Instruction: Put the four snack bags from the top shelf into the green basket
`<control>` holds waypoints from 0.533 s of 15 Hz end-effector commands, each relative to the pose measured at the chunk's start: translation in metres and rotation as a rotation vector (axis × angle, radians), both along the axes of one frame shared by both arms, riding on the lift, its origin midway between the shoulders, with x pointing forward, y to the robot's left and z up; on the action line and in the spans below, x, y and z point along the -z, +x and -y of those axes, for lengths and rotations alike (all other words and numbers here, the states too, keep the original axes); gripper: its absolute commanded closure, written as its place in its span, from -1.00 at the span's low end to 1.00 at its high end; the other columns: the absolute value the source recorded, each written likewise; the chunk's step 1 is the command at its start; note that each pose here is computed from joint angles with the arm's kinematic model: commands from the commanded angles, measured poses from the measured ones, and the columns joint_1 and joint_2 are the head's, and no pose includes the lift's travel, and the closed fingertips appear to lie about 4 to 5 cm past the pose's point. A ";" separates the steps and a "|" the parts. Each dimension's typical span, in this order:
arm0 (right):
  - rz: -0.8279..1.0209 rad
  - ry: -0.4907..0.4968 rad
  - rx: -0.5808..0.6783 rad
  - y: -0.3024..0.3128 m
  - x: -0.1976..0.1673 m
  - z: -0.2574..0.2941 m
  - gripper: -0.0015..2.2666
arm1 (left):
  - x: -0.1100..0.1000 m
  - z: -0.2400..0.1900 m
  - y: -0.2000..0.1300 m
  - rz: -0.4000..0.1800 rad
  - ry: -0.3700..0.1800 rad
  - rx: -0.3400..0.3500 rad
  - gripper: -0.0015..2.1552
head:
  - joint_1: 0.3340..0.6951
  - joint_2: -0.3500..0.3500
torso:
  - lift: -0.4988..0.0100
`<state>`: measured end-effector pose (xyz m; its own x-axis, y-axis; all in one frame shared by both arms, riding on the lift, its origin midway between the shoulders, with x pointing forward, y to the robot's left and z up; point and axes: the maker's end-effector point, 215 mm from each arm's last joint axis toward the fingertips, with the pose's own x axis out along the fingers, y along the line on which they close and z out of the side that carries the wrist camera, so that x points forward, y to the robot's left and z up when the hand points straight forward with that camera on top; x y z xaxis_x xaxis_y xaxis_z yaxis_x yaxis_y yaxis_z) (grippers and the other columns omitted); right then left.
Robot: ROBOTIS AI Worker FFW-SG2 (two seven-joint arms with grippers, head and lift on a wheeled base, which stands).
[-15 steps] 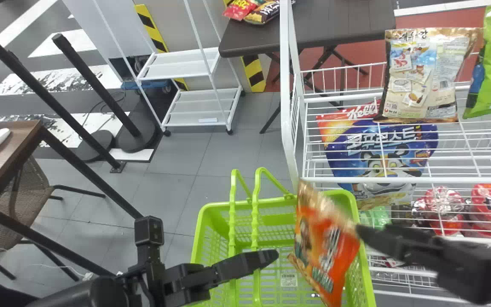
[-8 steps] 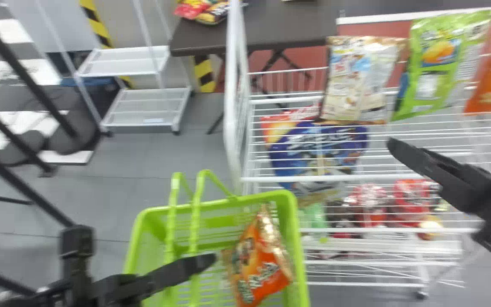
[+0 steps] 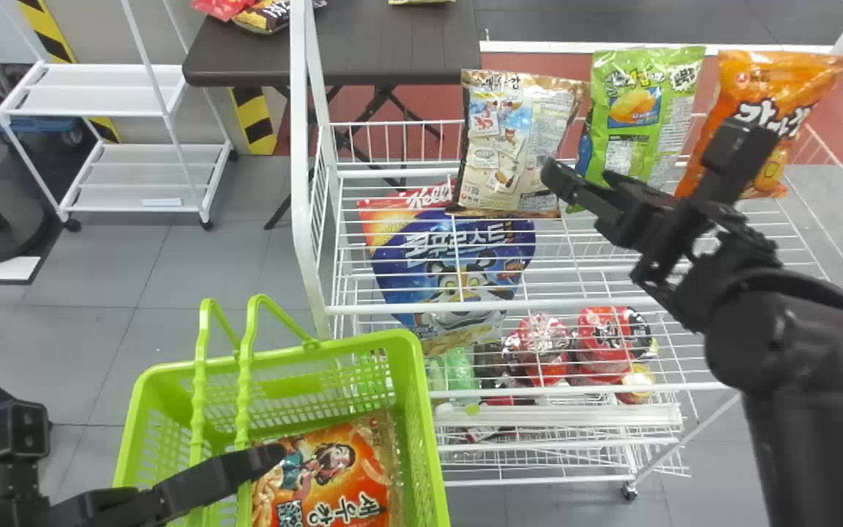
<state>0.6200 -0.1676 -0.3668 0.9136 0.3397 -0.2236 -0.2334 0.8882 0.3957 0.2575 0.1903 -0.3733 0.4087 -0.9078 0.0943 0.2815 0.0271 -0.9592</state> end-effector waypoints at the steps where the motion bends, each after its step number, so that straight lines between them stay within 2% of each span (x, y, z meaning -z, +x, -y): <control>1: 0.005 -0.041 -0.028 0.025 0.006 -0.024 -0.95 | -0.001 0.000 -0.002 0.000 -0.009 0.002 0.99 | 1.00 0.06 | 0.96; 4: -0.038 -0.078 -0.062 0.041 0.022 -0.050 -0.92 | 0.000 -0.002 -0.002 0.000 -0.008 -0.004 0.99 | 1.00 0.18 | 0.96; 5: -0.048 -0.100 -0.071 0.047 0.026 -0.053 -0.77 | 0.000 -0.003 -0.002 -0.001 -0.008 -0.005 0.99 | 1.00 0.21 | 0.96; 6: -0.068 -0.126 -0.076 0.049 0.033 -0.052 -0.54 | 0.001 -0.003 -0.002 -0.003 -0.009 -0.006 0.99 | 1.00 0.23 | 0.96; 7: -0.076 -0.144 -0.082 0.051 0.036 -0.054 -0.13 | 0.001 -0.003 -0.002 -0.003 -0.009 -0.006 0.99 | 1.00 0.25 | 0.96; 8: -0.078 -0.148 -0.083 0.052 0.035 -0.054 0.39 | 0.001 -0.003 -0.002 -0.004 -0.008 -0.005 0.99 | 1.00 0.27 | 0.96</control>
<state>0.6702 -0.1142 -0.3994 0.8663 0.3728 -0.3324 -0.2809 0.9139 0.2930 0.2561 0.1934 -0.3759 0.4167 -0.9044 0.0915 0.2747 0.0293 -0.9611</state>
